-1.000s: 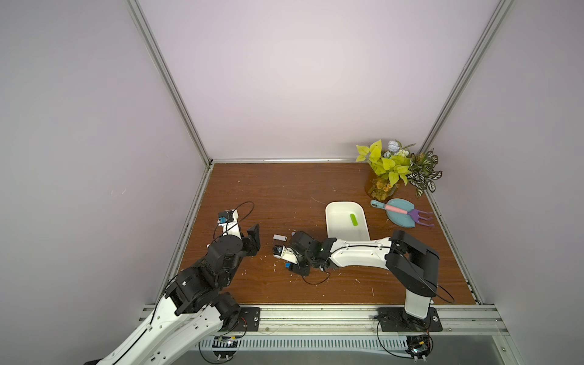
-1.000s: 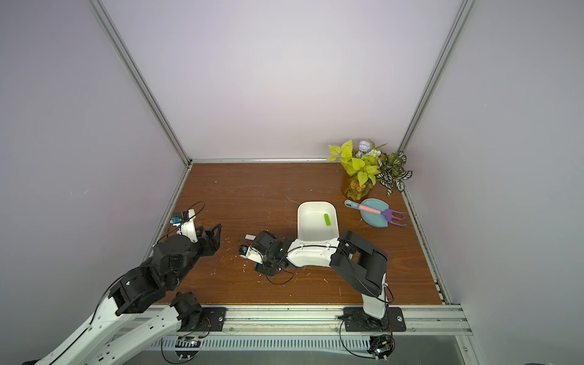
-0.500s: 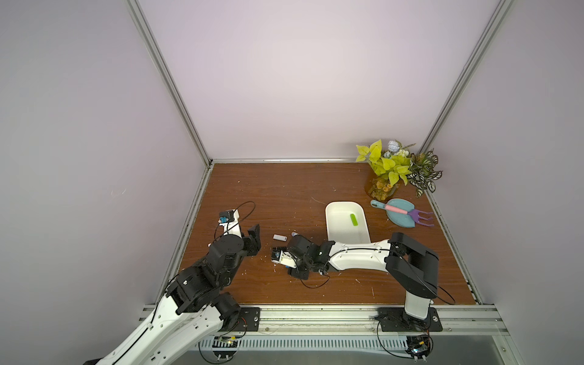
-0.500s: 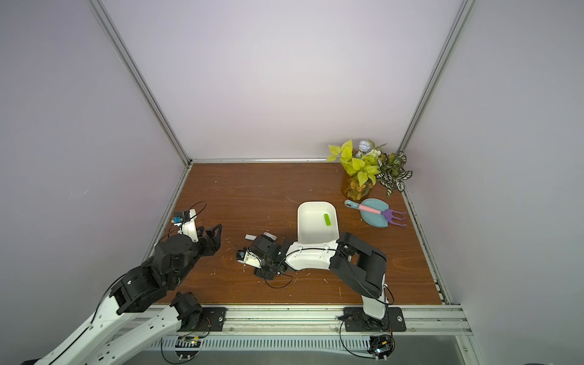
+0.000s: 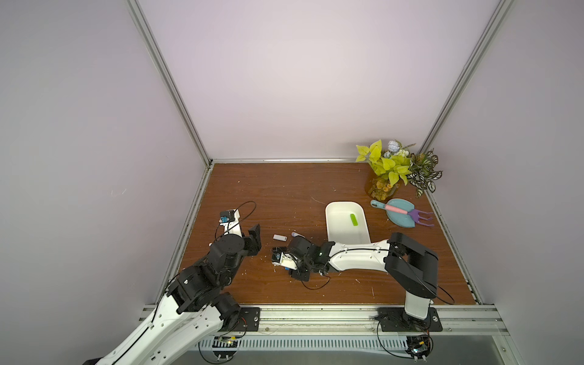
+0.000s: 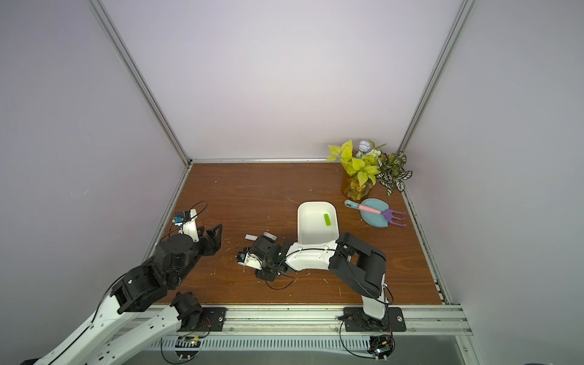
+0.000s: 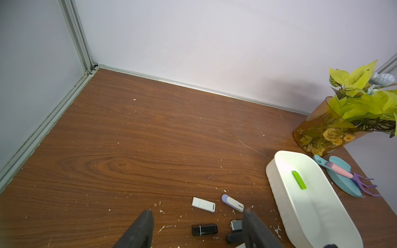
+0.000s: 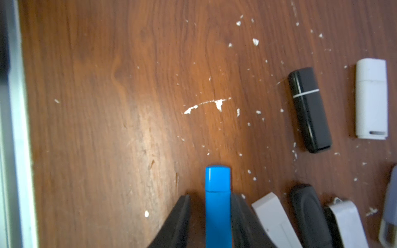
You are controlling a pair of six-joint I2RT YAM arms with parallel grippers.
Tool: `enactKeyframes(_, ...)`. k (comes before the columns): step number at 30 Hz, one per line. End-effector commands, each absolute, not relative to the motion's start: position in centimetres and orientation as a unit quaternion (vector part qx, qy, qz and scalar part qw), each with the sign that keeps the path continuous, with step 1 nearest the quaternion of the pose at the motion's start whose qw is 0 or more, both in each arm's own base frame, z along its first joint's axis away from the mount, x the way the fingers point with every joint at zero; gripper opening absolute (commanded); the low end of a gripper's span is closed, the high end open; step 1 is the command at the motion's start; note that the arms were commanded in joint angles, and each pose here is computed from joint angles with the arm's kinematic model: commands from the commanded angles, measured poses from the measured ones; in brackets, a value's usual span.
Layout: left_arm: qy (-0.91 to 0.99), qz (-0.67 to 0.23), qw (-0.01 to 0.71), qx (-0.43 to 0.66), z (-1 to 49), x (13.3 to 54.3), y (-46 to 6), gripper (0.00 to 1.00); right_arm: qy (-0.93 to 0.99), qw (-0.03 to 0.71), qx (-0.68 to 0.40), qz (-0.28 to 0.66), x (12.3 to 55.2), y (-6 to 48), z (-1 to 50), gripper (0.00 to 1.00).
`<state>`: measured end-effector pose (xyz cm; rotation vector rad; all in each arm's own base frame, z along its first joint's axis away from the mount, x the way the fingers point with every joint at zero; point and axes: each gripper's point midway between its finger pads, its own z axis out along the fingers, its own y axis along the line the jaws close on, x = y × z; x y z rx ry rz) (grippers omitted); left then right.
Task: Put the usb flash drive into the storage box
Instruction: Pick up the USB flash from the center of the board, then place the USB flash in the storage box.
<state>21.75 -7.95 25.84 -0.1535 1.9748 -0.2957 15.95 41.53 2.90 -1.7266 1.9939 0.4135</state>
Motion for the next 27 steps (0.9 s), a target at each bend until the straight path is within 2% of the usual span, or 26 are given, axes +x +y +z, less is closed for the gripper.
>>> enactKeyframes(1, 0.835, -0.115, 0.535, -0.064, 25.3, 21.6, -7.7, 0.65, 0.735, 0.204, -0.632, 0.134, 15.3, 40.2, 1.1, 0.31)
enactKeyframes(9, 0.835, -0.116, 0.534, -0.065, 25.2, 21.6, -7.7, 0.65, 0.737, 0.229, -0.62, 0.144, 15.8, 40.9, 2.9, 0.21)
enactKeyframes(12, 0.835, -0.114, 0.534, -0.064, 25.1, 21.7, -7.7, 0.65, 0.734, 0.26, -0.605, 0.165, 16.1, 41.7, 5.6, 0.15)
enactKeyframes(17, 0.834, -0.114, 0.536, -0.067, 25.2, 21.6, -7.6, 0.65, 0.74, 0.33, -0.543, 0.218, 17.7, 41.3, 12.1, 0.14)
enactKeyframes(22, 0.836, -0.113, 0.533, -0.065, 25.1, 21.7, -7.6, 0.65, 0.769, 0.391, -0.434, 0.262, 22.1, 36.4, 17.5, 0.13)
enactKeyframes(27, 0.838, -0.113, 0.53, -0.061, 24.9, 21.7, -7.9, 0.65, 0.848, 0.426, -0.25, 0.194, 28.9, 26.5, 16.4, 0.12)
